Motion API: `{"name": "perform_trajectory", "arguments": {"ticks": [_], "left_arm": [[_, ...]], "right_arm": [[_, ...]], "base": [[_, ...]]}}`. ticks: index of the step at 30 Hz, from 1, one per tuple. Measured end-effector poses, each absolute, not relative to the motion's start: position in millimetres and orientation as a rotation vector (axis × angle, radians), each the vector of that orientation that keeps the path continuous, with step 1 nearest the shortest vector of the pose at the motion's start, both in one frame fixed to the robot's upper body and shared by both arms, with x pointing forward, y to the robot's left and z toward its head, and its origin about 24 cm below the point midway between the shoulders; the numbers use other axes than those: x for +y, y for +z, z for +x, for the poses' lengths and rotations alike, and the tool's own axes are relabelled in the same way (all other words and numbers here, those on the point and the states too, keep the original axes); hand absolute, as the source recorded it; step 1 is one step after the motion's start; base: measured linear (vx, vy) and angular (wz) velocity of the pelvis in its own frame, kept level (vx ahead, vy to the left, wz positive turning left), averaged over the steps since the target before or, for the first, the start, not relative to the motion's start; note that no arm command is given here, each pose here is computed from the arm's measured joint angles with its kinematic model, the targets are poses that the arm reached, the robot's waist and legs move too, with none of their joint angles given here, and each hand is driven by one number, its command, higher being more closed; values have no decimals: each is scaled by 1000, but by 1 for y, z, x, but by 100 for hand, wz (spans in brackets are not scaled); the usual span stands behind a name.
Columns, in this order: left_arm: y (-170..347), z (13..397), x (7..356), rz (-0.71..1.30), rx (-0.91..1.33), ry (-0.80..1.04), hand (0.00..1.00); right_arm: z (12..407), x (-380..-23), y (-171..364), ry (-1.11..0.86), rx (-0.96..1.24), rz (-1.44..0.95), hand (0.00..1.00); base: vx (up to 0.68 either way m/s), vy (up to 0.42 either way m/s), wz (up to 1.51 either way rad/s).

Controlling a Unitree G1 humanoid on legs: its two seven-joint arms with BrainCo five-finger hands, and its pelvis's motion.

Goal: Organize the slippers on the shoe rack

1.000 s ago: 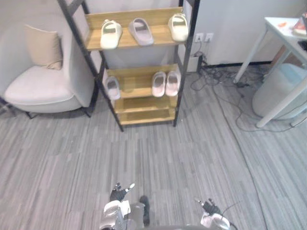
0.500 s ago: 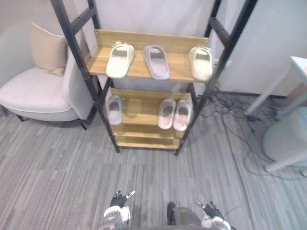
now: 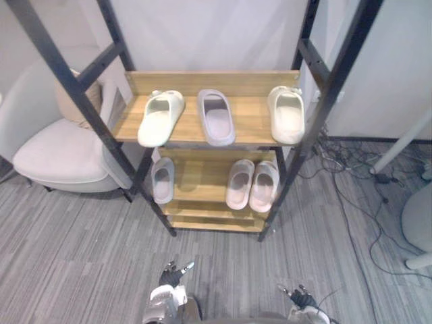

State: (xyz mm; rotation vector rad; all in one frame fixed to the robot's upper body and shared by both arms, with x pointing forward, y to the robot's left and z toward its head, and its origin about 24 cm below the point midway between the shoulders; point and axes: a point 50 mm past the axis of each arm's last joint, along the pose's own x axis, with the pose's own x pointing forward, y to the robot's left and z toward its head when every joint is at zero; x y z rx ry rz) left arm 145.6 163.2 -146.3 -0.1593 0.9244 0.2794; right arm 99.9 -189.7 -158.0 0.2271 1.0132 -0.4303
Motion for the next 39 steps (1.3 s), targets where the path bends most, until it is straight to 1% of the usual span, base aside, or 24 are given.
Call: {"name": "perform_trajectory", "arguments": {"ticks": [7,13,14,17,20,25,28,32,35,39], "left_arm": [[-150,138,160,-123,962,243,0],[-153,134,166,-71,985,216,0],[-153,133,165,-74,990,214,0],[-157,127,154,-99,1017,204,0],[-158,124,152,-104,1029,202,0],[-158,124,157,-72,1035,190,0],[-158,125,167,-32,1033,190,0],[-157,123,176,21,1039,203,0],[-158,120,178,42,1043,217,0],[-158,118,178,87,1042,182,0]], "right_arm": [[106,-191,-156,-394,1001,195,0],[101,-191,-158,-405,1014,197,0],[97,-191,-159,-408,1028,199,0],[92,-205,-159,-430,1042,166,0],[91,-207,-160,-430,1047,161,0],[90,-206,-161,-426,1063,161,0],[96,-203,-159,-395,1040,121,0],[119,-206,-136,-362,857,25,0],[136,-213,-98,-364,637,-47,0],[153,-203,-50,-295,386,-129,0]], "base": [[215,195,-24],[86,-80,26],[117,-199,40],[87,-142,12],[19,-121,-1],[-20,5,-6],[-43,69,3],[-23,58,-1],[0,0,0],[0,3,-2]]}}
